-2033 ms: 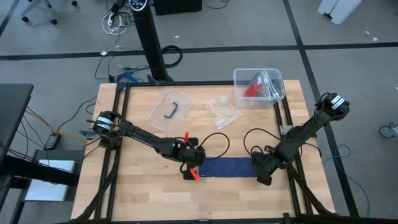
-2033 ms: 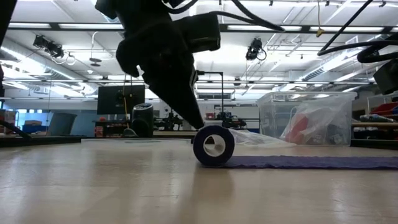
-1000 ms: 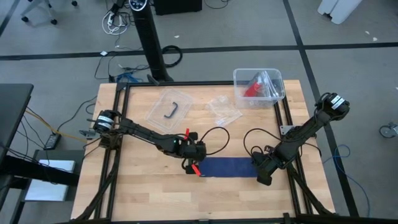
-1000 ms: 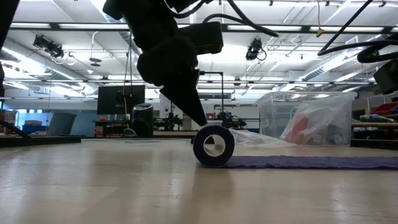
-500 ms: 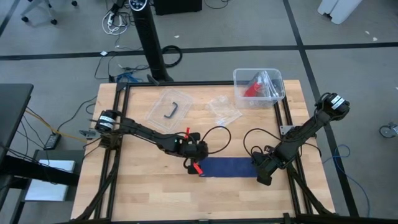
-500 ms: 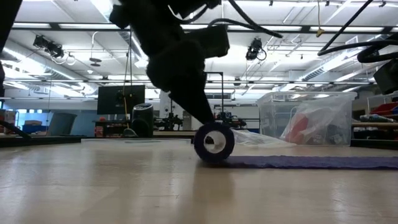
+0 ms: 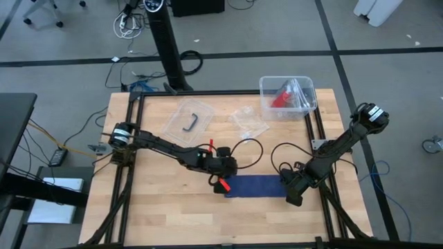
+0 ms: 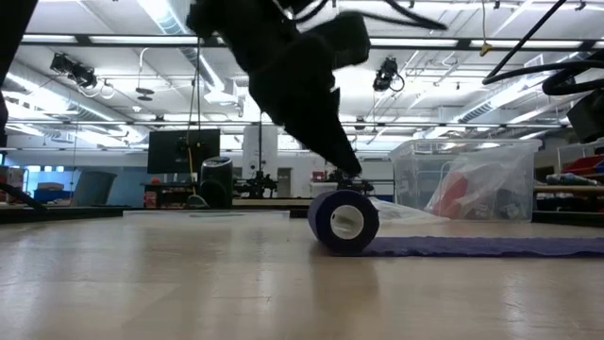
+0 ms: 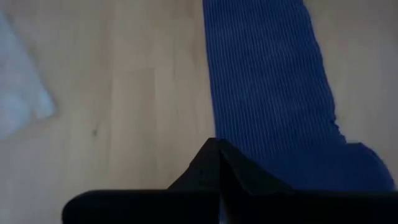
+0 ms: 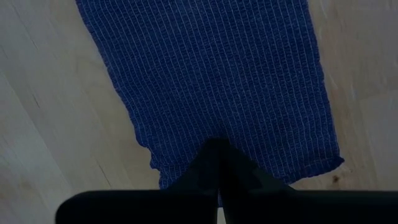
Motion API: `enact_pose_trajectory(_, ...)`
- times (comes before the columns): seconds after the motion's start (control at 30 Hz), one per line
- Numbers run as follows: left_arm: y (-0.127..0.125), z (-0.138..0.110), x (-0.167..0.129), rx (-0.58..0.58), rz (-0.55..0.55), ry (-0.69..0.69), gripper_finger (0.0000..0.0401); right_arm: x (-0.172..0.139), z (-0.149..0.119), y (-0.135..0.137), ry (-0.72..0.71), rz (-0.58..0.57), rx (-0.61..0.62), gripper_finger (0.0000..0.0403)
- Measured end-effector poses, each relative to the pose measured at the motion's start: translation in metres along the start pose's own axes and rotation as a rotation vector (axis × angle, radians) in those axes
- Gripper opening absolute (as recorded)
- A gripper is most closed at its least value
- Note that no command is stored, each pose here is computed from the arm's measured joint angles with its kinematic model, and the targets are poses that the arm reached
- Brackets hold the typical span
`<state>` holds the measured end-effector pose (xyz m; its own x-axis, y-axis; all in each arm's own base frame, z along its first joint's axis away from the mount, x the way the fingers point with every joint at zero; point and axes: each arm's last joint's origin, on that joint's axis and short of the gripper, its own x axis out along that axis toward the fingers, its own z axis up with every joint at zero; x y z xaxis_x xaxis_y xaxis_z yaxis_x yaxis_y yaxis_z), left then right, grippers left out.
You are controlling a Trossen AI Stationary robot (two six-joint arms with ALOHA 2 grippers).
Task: Roll bandage
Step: Roll the blue bandage
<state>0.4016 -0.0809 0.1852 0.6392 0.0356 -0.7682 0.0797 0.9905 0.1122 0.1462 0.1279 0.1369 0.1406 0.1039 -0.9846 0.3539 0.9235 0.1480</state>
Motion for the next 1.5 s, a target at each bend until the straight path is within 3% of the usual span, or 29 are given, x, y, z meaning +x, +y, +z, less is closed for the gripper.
enact_pose_trajectory(0.17, -0.005, -0.013, -0.009, 0.009, 0.08, 0.196, 0.0001, 0.0, 0.0, 0.0, 0.0, 0.0, -0.002, 0.0)
enact_pose_trajectory(0.3, -0.003, -0.029, -0.003, -0.042, 0.109, 0.246, 0.0001, 0.0, 0.0, 0.0, -0.003, 0.0, -0.003, 0.0)
enact_pose_trajectory(0.43, -0.005, -0.034, 0.004, -0.067, 0.088, 0.186, 0.0001, 0.0, 0.0, 0.0, -0.005, -0.002, -0.005, 0.0)
enact_pose_trajectory(0.97, 0.002, -0.019, 0.01, -0.047, 0.049, 0.021, 0.0001, 0.0, 0.0, 0.0, -0.008, -0.001, -0.013, 0.0)
enact_pose_trajectory(1.3, 0.005, -0.027, 0.01, -0.067, 0.055, 0.108, 0.0001, 0.0, 0.0, 0.0, -0.008, 0.0, -0.013, 0.0)
enact_pose_trajectory(1.5, 0.005, -0.024, 0.01, -0.081, 0.067, 0.074, 0.0001, 0.0, 0.0, 0.0, -0.008, 0.0, -0.013, 0.0)
